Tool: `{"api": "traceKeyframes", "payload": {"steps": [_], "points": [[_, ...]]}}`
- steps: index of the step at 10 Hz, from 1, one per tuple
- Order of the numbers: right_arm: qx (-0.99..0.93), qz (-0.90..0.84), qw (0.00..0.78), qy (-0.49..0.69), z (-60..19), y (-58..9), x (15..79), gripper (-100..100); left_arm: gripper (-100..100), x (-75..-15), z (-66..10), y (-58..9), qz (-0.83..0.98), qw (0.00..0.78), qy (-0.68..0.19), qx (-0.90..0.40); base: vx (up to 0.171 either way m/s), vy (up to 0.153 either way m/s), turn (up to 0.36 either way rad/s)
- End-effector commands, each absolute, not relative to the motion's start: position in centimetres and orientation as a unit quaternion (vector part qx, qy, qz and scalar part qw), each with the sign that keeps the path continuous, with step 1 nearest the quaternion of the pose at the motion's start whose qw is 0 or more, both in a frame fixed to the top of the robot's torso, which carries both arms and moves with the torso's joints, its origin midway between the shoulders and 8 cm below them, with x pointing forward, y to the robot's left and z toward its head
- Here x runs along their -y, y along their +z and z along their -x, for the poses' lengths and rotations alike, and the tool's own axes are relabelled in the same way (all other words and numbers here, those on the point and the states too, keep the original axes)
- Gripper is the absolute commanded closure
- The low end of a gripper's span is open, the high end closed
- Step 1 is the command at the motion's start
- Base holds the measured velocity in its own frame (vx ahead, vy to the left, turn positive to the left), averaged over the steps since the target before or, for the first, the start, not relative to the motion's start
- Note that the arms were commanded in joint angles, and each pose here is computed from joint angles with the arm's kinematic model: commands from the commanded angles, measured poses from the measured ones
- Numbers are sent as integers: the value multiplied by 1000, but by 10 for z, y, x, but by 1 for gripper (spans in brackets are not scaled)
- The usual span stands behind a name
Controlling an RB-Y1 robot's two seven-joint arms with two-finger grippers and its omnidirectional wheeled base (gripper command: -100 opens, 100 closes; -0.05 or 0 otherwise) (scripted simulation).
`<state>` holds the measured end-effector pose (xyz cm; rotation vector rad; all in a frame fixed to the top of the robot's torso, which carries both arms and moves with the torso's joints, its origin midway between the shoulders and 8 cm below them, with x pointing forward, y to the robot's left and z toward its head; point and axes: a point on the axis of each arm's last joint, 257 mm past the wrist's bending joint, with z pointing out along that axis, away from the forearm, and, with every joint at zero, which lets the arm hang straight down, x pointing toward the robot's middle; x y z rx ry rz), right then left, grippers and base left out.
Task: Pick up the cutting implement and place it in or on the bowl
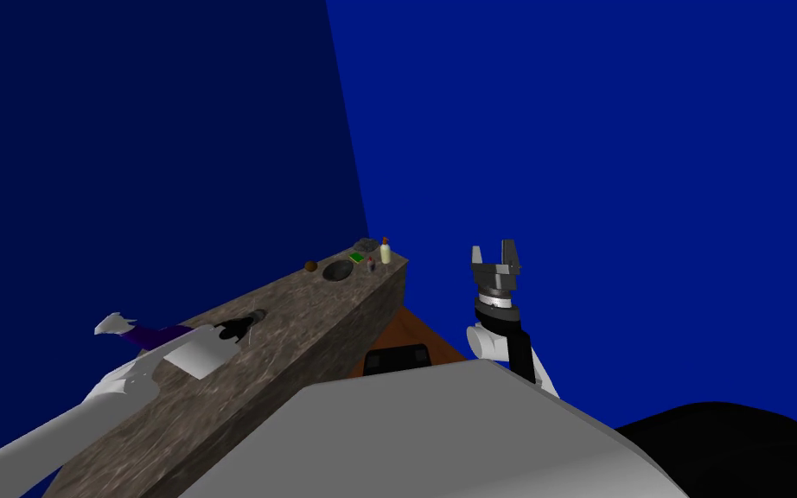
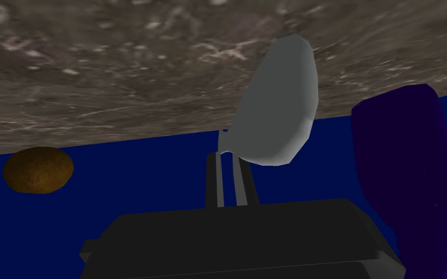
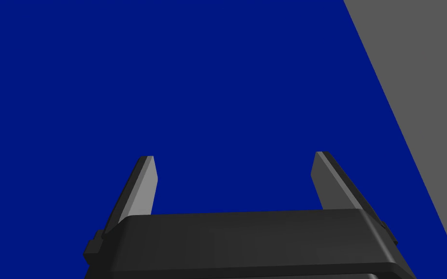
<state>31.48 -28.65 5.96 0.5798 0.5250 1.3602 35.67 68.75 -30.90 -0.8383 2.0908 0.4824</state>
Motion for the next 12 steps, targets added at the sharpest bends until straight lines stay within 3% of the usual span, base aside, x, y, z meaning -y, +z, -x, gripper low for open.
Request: {"api": "traceKeyframes", "payload": {"steps": [1, 12], "points": [[-236, -261, 708, 612, -315, 60, 287, 0, 100, -701, -364, -294, 340, 416, 202, -819, -27, -75, -71], [-236, -261, 708, 612, -315, 60, 287, 0, 100, -764, -398, -209, 409, 445, 235, -761, -9, -54, -58]]}}
